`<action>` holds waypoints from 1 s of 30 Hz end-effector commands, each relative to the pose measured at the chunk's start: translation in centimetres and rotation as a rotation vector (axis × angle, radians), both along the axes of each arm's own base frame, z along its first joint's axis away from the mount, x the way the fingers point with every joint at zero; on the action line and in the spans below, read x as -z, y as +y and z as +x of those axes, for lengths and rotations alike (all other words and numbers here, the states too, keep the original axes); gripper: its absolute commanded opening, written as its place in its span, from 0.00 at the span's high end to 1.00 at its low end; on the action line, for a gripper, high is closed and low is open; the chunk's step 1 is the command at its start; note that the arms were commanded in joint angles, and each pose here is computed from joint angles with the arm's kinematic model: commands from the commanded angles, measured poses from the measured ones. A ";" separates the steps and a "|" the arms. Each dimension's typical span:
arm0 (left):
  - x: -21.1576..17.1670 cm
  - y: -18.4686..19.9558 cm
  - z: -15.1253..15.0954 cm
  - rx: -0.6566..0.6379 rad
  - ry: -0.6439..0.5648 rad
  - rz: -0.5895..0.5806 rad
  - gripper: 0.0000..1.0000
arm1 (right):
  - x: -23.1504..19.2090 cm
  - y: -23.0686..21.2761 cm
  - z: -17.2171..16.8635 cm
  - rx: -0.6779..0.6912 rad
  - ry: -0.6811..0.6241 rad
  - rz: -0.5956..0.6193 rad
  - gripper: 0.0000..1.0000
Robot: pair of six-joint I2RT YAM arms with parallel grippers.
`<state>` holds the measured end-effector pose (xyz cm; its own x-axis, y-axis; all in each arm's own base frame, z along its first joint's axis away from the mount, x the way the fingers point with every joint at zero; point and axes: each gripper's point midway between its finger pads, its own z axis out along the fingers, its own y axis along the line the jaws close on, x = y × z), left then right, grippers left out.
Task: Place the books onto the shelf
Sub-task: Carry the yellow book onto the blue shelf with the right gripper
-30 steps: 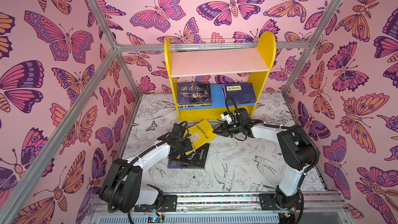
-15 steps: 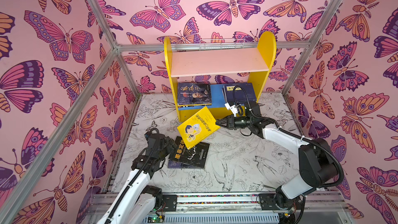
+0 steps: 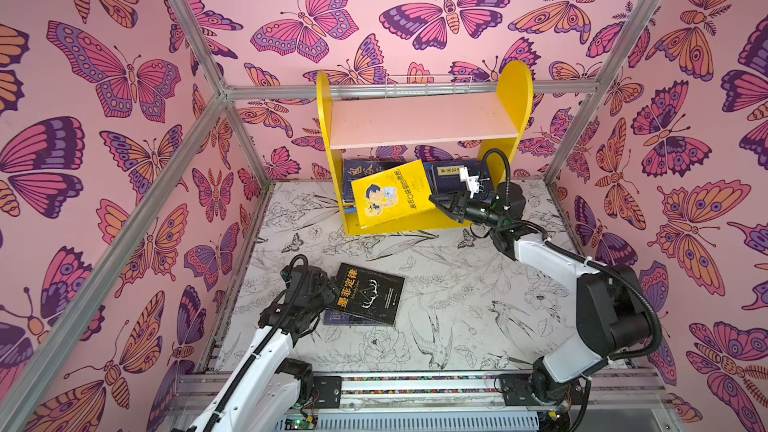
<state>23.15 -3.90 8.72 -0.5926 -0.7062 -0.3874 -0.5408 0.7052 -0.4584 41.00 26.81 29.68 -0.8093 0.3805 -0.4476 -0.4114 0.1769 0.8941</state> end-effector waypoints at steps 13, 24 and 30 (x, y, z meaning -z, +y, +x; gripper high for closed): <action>1.7 -0.6 -1.2 0.034 0.032 -0.032 0.20 | -1.2 2.1 9.8 0.213 -0.048 -0.015 1.00; 2.1 -0.5 -1.5 0.035 0.037 -0.028 0.20 | 1.3 6.3 10.5 0.145 0.027 -0.066 1.00; 2.2 -0.5 -1.7 0.036 0.036 -0.029 0.20 | 1.9 7.0 10.5 0.132 0.039 -0.068 1.00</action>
